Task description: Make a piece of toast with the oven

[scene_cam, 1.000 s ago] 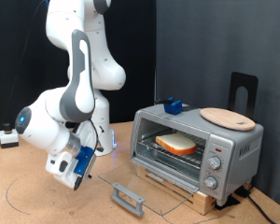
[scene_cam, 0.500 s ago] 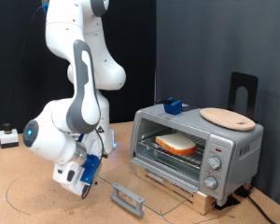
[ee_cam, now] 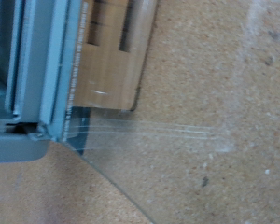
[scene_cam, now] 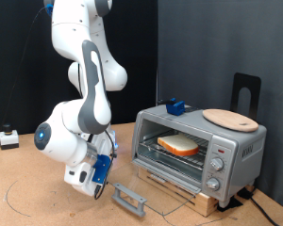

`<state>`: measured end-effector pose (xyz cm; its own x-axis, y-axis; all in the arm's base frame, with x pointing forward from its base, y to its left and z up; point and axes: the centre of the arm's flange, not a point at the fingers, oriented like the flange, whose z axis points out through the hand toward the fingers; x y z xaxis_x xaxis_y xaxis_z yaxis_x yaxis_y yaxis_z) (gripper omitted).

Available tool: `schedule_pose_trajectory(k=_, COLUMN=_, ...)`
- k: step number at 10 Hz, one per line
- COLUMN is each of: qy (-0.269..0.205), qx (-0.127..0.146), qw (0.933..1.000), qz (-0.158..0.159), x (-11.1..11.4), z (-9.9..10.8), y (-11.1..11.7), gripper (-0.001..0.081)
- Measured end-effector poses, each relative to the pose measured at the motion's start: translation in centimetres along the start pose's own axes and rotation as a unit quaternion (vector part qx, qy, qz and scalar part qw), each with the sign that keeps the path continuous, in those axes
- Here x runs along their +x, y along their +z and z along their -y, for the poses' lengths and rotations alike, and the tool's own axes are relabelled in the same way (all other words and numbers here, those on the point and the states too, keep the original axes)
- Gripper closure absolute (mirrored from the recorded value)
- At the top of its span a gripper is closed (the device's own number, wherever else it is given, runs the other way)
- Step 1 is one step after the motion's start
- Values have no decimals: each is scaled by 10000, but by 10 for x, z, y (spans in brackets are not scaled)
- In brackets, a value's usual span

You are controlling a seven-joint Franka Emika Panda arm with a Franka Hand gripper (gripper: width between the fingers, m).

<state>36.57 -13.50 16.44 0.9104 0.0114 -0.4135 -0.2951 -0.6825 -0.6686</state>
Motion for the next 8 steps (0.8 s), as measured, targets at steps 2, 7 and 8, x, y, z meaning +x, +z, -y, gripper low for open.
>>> schedule_pose_trajectory(k=2, qy=-284, qx=207, qw=9993, qz=141, x=-8, z=8, y=-14, gripper=-4)
schedule_pose_trajectory(k=7, qy=-703, qx=100, qw=9966, qz=419, x=-21, z=58, y=-12, gripper=-4)
schedule_pose_trajectory(k=8, qy=-783, qx=-16, qw=9960, qz=438, x=-22, z=68, y=-5, gripper=-4)
